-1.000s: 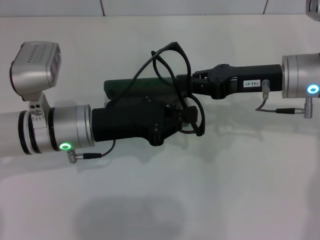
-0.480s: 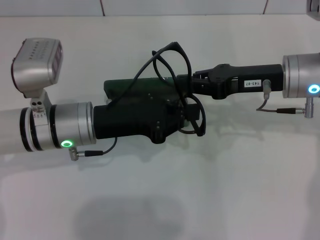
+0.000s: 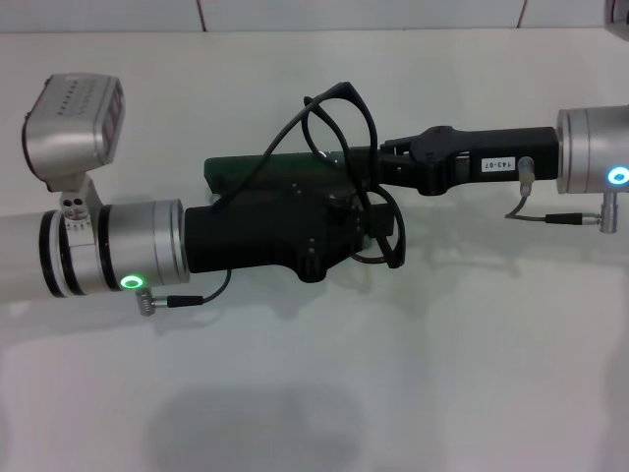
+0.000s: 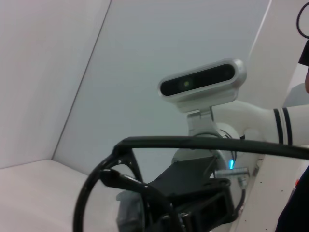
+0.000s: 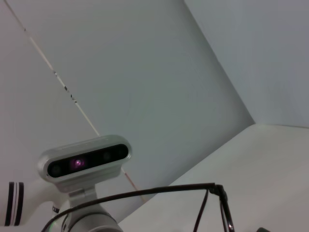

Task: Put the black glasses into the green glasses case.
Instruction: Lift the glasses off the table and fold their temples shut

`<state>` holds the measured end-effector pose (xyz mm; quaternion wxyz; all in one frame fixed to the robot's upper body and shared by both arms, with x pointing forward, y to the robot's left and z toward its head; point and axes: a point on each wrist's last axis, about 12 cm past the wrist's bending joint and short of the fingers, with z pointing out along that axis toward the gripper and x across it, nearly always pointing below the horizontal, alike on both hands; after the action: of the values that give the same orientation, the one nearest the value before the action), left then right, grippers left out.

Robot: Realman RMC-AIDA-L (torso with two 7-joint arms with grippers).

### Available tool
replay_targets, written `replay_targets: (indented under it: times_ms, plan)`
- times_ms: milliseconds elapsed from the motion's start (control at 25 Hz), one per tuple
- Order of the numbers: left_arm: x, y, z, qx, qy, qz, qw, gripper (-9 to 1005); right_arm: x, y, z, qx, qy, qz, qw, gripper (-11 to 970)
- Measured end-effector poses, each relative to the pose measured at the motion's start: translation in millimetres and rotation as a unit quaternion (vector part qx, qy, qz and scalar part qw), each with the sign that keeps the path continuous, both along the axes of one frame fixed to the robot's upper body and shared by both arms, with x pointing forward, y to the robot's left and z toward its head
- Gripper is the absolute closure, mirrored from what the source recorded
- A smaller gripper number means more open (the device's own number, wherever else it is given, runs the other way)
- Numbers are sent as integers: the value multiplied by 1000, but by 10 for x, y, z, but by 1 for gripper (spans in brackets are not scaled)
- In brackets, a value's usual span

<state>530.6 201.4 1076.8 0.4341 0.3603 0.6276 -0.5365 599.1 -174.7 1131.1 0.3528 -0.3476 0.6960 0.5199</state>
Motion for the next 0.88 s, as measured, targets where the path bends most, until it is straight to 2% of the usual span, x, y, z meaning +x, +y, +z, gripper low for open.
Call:
replay_targets:
  times_ms: [320, 520, 680, 800, 880]
  plan:
    - [-38, 26, 25, -12, -1, -11, 1000, 981, 20, -156, 6, 9, -10, -36, 999, 892]
    - [-6, 127, 58, -15, -13, 15, 1000, 980, 5, -246, -7, 4, -15, -44, 999, 894]
    - [-4, 234, 79, -12, -17, 33, 999, 979, -21, -530, -28, -12, -37, -73, 997, 895]
    - [0, 457, 131, -10, -19, 67, 998, 978, -69, -760, -36, -15, -50, -93, 994, 895]
    - [10, 511, 152, -13, -21, 76, 997, 978, -123, -907, -51, -17, -62, -98, 993, 896]
